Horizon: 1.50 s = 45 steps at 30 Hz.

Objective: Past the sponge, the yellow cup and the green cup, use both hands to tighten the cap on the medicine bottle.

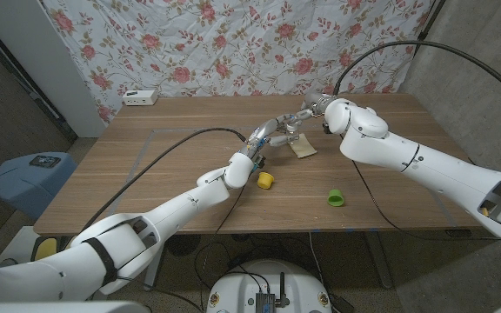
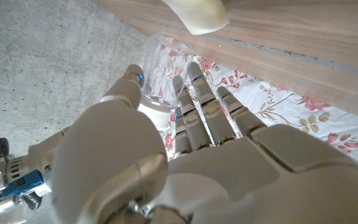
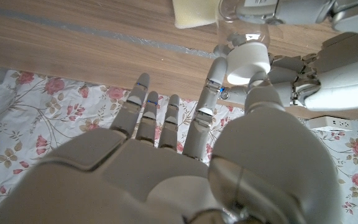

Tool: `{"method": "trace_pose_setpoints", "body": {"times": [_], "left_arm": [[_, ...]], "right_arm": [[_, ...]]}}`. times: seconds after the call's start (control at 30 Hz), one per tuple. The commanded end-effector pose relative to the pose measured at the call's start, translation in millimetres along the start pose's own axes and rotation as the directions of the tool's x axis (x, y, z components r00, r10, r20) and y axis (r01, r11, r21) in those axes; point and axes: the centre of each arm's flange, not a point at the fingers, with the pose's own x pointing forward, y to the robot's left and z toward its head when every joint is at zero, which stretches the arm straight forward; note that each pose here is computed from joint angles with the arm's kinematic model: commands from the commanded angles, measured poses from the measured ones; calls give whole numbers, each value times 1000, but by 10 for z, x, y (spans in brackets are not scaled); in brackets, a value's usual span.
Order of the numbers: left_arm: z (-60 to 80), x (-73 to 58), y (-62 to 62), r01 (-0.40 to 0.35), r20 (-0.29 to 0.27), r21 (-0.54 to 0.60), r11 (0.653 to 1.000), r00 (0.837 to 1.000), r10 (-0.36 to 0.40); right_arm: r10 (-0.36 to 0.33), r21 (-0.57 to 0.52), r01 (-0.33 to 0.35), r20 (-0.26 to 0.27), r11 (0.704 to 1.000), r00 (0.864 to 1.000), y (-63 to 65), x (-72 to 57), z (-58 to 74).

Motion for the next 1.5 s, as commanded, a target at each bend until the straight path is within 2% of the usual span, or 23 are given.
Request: {"method": "trace_pose_setpoints", "body": {"times": [0.03,0.33,0.63,1.27,1.5], "left_arm": [[-9,10,-15,-7,-12,-3,1000,1000,7],[-9,22,-28,-4,-7,-4,1000,1000,4],[2,31,-20,-1,-7,2,1000,1000,1],[30,39,80,-1,1,33,999,1000,1],[30,38,125,-8,-5,43,999,1000,8]], "right_arm": [[-21,-29,21,-15,999,1000,-3,37,13],[-36,-14,36,-16,999,999,-22,8,-34],[-27,6,27,8,1000,1000,-53,-50,-41],[60,12,-61,76,998,995,-161,-152,-22],[82,3,-83,79,997,993,-193,-166,-13]]}}
